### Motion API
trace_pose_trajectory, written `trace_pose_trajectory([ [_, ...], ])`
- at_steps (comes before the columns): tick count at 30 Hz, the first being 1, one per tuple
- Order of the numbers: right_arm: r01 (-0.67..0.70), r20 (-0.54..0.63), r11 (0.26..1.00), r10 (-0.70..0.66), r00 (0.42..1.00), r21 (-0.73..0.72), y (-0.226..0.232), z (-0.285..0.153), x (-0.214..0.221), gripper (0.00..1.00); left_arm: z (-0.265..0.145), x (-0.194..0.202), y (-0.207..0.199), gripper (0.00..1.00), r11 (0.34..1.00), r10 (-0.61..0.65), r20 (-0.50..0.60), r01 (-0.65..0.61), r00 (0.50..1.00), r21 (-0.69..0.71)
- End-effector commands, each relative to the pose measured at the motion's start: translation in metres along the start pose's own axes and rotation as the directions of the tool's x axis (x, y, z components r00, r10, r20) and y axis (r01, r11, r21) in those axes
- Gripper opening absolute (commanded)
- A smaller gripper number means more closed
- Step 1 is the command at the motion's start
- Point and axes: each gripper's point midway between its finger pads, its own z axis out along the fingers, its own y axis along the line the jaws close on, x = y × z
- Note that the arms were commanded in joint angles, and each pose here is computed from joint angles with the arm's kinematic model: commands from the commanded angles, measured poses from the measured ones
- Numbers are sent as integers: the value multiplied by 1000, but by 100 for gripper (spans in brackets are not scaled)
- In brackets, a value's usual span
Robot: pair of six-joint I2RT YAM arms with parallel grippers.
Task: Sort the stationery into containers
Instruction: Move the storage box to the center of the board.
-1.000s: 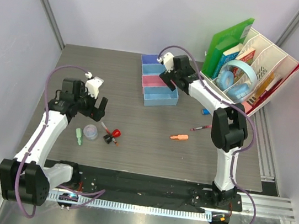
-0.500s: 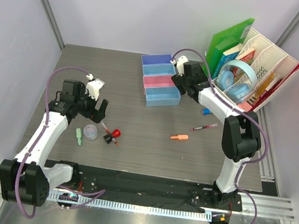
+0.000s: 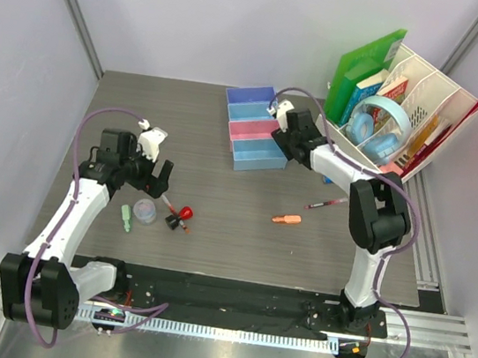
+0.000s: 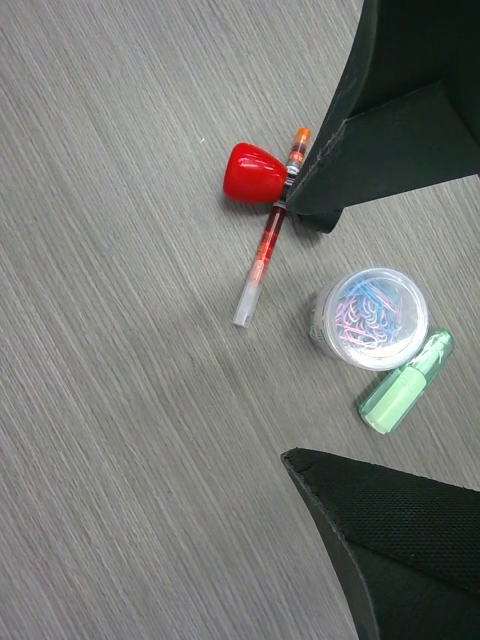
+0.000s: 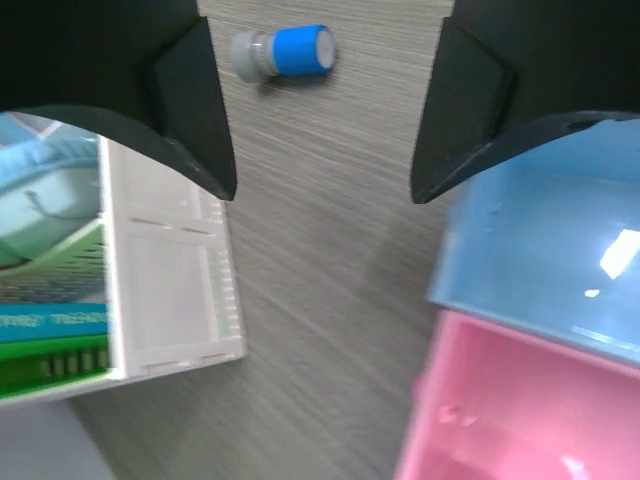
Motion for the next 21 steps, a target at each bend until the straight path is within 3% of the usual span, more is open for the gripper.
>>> trace_pose_trajectory([
  [1,26,31,997,-24,999,-73,36,-1,-10,71,1,-4,1,100,1000,18,17,-18,1000,7],
  [6,75,70,989,-67,995,-130,71,-9,-25,60,2,-1,1,100,1000,24,12,-24,1000,3],
  [21,260,246,940,-204,947,-219,201,-37,-129,60,2,8,7,100,999,38,-12,-38,999,-34],
])
